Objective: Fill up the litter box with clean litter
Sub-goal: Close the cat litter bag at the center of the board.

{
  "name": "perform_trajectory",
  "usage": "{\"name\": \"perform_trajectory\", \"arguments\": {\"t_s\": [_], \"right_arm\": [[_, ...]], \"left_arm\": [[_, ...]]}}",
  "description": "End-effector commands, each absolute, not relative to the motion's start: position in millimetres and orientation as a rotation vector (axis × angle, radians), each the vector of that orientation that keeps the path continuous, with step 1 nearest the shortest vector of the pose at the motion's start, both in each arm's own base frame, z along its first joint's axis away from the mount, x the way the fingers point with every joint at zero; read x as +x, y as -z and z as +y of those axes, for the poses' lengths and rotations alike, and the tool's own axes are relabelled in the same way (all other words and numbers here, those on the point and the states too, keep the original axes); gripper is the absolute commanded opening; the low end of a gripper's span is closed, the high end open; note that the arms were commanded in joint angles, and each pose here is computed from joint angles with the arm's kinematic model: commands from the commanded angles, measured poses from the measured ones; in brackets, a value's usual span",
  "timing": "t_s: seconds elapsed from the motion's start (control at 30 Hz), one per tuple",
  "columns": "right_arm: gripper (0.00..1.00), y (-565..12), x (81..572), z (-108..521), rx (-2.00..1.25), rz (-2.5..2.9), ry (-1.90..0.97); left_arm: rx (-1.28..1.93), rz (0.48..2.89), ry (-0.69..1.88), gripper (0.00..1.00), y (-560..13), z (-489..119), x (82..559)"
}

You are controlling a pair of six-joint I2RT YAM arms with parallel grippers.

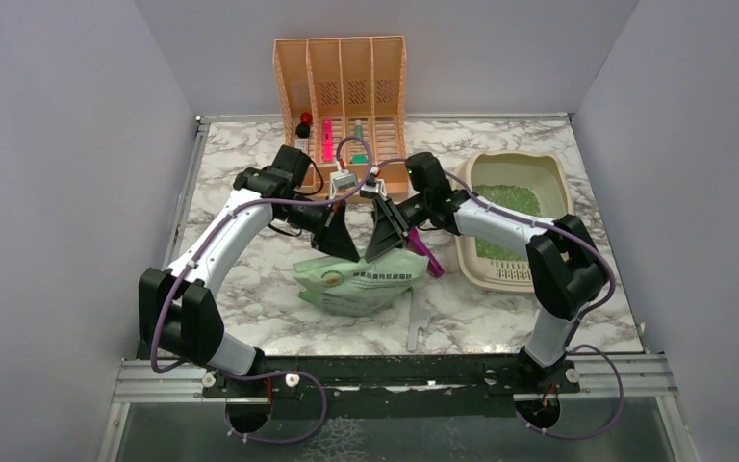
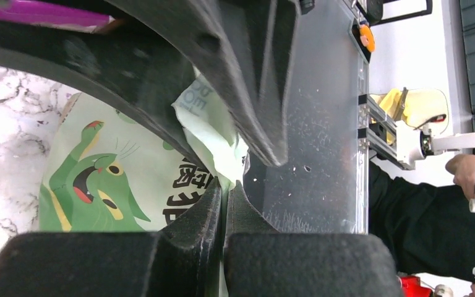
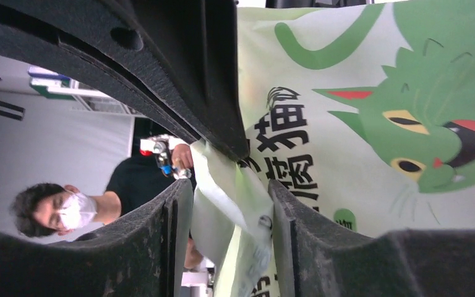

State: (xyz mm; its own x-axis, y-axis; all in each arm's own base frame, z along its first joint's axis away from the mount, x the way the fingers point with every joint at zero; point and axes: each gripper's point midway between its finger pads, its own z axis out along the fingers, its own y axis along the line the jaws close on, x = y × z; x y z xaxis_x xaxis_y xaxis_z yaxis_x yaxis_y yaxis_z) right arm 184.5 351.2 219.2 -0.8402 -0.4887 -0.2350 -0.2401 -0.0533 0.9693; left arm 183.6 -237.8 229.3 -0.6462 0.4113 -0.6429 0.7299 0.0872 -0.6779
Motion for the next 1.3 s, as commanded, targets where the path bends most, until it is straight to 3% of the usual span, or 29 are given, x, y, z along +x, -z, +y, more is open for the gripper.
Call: {"name": "perform_trajectory", "arguments": {"t_s": [0.0, 0.13, 0.23, 0.33, 0.37, 0.4, 0.43, 0.6, 0.8, 0.9, 1.27], "right_arm": [[0.46, -221, 170, 358, 0.843, -1.991, 1.967], [0.11, -230, 166, 356, 0.849, -1.965, 1.973], [0.01, -228, 167, 357, 0.803, -1.958, 1.980], [0.01, -226, 172, 358, 0.653, -1.976, 1.985], [0.01, -224, 176, 358, 0.628, -1.985, 2.000], [0.01, -221, 181, 358, 0.606, -1.995, 2.006], [0.01, -217, 185, 359, 0.573, -2.010, 2.004], [0.01, -210, 200, 365, 0.498, -2.038, 1.995], [0.01, -198, 208, 366, 0.419, -2.045, 1.953], [0.01, -195, 210, 366, 0.398, -2.052, 1.945], [0.01, -198, 214, 368, 0.416, -2.053, 1.947]], "left_arm": [[1.152, 2.036, 1.579, 0.00, -232, -237, 191], [1.137, 2.041, 1.553, 0.00, -232, -234, 197], [1.101, 2.080, 1.465, 0.00, -229, -227, 213], [1.030, 2.112, 1.256, 0.00, -228, -206, 242], [1.014, 2.094, 1.186, 0.27, -231, -200, 251], [1.002, 2.065, 1.121, 0.40, -236, -194, 259], [0.986, 2.042, 1.034, 0.44, -240, -188, 267], [1.022, 1.771, 0.765, 0.51, -275, -177, 277], [1.331, 1.354, 0.715, 0.69, -265, -187, 224], [1.344, 1.326, 0.691, 0.77, -261, -187, 214], [1.560, 1.237, 0.625, 0.81, -240, -218, 208]]}}
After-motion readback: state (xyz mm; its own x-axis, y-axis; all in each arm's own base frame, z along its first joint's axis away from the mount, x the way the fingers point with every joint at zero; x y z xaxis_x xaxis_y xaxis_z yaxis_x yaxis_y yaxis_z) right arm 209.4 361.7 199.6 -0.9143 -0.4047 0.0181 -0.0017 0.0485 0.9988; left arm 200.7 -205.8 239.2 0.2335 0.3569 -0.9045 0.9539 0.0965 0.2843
